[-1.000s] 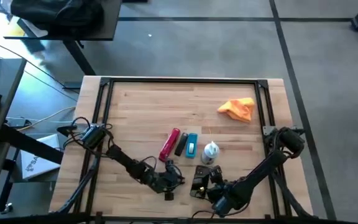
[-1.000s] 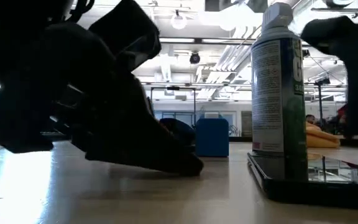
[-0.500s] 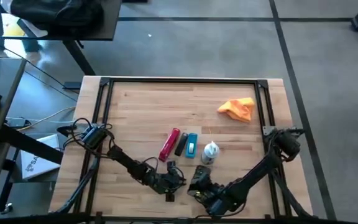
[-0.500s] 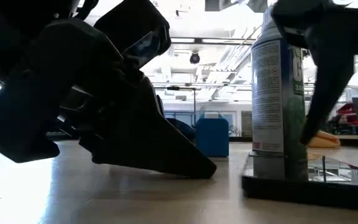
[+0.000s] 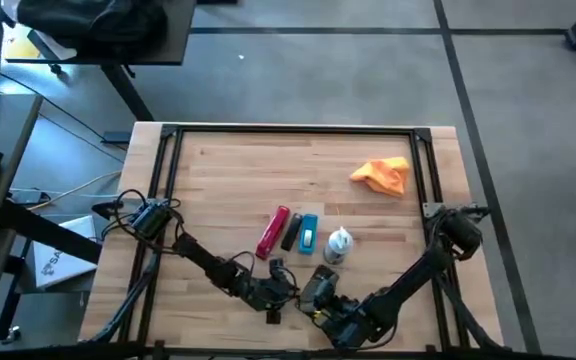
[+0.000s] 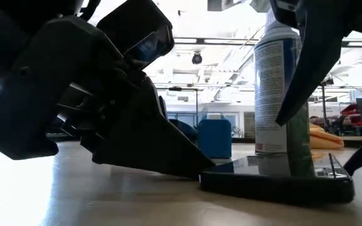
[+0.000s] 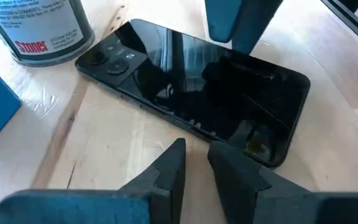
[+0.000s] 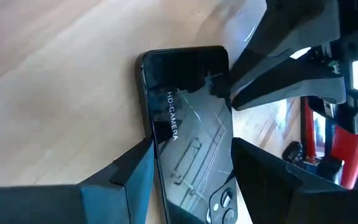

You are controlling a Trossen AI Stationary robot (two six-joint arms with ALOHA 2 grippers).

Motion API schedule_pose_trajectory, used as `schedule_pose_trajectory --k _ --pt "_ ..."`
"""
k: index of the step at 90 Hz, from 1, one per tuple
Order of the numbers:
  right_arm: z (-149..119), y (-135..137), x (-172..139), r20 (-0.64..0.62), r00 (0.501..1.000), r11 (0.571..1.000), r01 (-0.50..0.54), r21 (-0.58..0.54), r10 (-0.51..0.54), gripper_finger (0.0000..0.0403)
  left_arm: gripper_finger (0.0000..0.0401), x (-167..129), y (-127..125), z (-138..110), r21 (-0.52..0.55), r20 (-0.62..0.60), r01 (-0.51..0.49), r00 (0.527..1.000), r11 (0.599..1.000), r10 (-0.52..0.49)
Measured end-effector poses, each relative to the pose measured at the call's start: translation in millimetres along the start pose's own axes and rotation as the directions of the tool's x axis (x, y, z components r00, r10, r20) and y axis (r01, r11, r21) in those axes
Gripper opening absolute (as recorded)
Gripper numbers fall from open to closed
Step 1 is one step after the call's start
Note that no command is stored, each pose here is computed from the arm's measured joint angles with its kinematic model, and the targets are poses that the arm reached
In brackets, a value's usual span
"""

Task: Apply microfiber cloth
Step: Spray the black cellphone using the white spray bottle

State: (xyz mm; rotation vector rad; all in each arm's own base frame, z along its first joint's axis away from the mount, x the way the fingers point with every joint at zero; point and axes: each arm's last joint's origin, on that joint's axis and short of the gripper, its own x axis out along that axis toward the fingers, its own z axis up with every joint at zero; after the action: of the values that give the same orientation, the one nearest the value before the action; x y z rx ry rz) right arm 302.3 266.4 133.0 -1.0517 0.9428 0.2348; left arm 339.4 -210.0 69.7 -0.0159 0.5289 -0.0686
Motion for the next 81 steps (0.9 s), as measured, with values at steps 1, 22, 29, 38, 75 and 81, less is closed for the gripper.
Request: schedule_pose_trajectory --k 1,22,29,38,75,81 --pt "0.1 0.2 -0.2 0.000 1.000 1.000 0.001 -0.002 -0.001 0.0181 0.0065 -0.1 -0.2 -0.1 0.000 0.000 0.002 1.000 1.000 -0.002" --pt "9.9 -0.6 -12.4 0.026 0.999 0.999 0.046 -0.003 -0.046 0.0181 0.0065 -1.5 -4.0 -1.0 0.004 -0.003 0.025 1.000 1.000 -0.025" --pt "11.2 -0.6 -13.8 0.029 0.997 0.998 0.065 0.000 -0.065 0.0181 0.0065 -1.5 -4.0 -1.0 0.004 -0.002 0.024 1.000 1.000 -0.024" --pt "11.1 -0.9 -14.4 0.024 0.996 0.996 0.084 -0.002 -0.084 0.0181 0.0065 -1.6 -4.1 -1.1 0.004 -0.003 0.024 1.000 1.000 -0.024" --pt "6.0 4.6 -17.5 -0.005 1.000 0.996 0.001 0.085 -0.001 0.0181 0.0065 -1.4 -4.6 -1.9 0.006 -0.013 0.028 1.000 1.000 -0.028" --pt "3.5 4.1 -23.8 -0.019 1.000 0.998 0.000 0.067 0.001 0.0180 0.0065 -1.4 -4.8 -2.0 0.006 -0.014 0.028 1.000 1.000 -0.028"
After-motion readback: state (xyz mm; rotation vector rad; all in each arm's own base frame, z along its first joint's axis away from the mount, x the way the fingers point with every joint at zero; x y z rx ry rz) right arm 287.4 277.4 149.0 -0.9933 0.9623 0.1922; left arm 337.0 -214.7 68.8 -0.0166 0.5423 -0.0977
